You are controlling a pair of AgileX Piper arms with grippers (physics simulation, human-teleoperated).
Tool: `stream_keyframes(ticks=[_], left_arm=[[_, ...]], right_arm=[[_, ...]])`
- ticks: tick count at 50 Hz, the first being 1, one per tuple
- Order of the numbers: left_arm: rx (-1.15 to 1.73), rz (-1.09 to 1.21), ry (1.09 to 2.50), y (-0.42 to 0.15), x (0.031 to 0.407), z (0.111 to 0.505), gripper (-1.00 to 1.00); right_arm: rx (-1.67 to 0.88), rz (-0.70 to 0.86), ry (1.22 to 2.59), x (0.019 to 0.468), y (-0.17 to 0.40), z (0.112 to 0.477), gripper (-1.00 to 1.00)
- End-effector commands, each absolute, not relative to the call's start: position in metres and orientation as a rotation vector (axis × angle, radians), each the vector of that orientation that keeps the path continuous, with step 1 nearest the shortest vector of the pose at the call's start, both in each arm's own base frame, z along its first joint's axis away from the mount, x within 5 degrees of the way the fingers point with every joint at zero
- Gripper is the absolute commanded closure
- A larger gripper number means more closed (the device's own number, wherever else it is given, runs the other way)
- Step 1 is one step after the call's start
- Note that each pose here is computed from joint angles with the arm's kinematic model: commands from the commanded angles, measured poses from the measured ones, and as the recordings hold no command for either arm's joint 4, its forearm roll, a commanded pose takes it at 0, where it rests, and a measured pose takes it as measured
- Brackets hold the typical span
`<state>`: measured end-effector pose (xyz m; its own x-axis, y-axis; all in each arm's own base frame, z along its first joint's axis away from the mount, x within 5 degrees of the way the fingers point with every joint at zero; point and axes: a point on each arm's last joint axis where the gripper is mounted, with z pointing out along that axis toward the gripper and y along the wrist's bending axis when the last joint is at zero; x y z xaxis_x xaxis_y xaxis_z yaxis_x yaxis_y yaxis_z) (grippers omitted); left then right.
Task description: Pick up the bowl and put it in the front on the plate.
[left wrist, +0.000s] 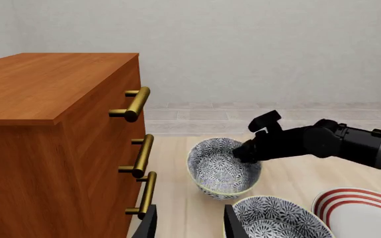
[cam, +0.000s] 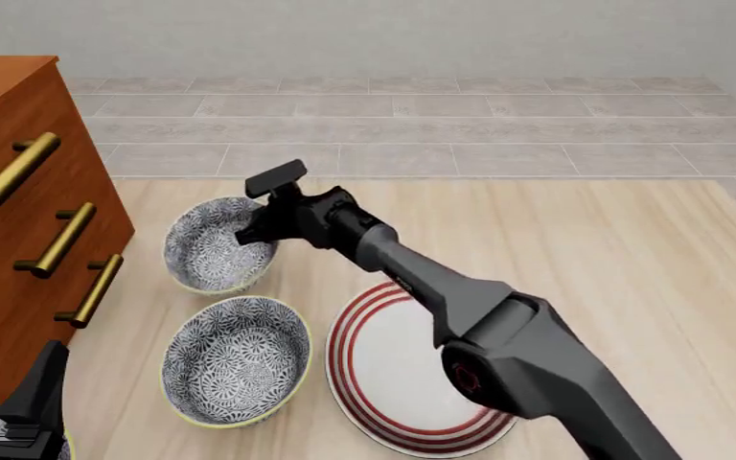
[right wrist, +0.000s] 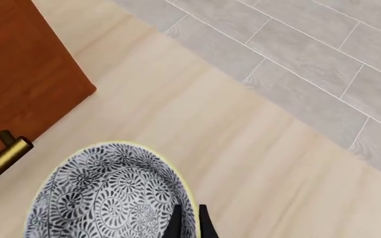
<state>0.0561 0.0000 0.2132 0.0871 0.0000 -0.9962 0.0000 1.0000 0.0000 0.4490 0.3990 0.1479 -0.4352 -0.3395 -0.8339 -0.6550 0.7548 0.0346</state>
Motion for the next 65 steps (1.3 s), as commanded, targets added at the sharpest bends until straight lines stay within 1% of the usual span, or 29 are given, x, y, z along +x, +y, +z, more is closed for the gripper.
stream_keyframes(ticks=[1,13,32,49,65], left_arm=[[0.0,0.0,1.484,0.0,0.056,0.213,-1.0],[0.0,0.0,1.484,0.0,0.056,0.213,-1.0],[0.0,0.0,1.484,0.0,0.056,0.213,-1.0],[0.0,0.0,1.484,0.0,0.056,0.213,-1.0],[0.0,0.0,1.484,0.0,0.056,0.213,-1.0]], right_arm=[[-0.724,0.419,2.022,0.451,0.379,0.169,1.0],[-0.707,0.437,1.989,0.44,0.372,0.196,1.0],[-0.688,0.439,1.949,0.433,0.359,0.225,1.0],[-0.657,0.444,1.938,0.419,0.338,0.238,1.0],[-0.615,0.439,1.931,0.399,0.305,0.257,1.0]])
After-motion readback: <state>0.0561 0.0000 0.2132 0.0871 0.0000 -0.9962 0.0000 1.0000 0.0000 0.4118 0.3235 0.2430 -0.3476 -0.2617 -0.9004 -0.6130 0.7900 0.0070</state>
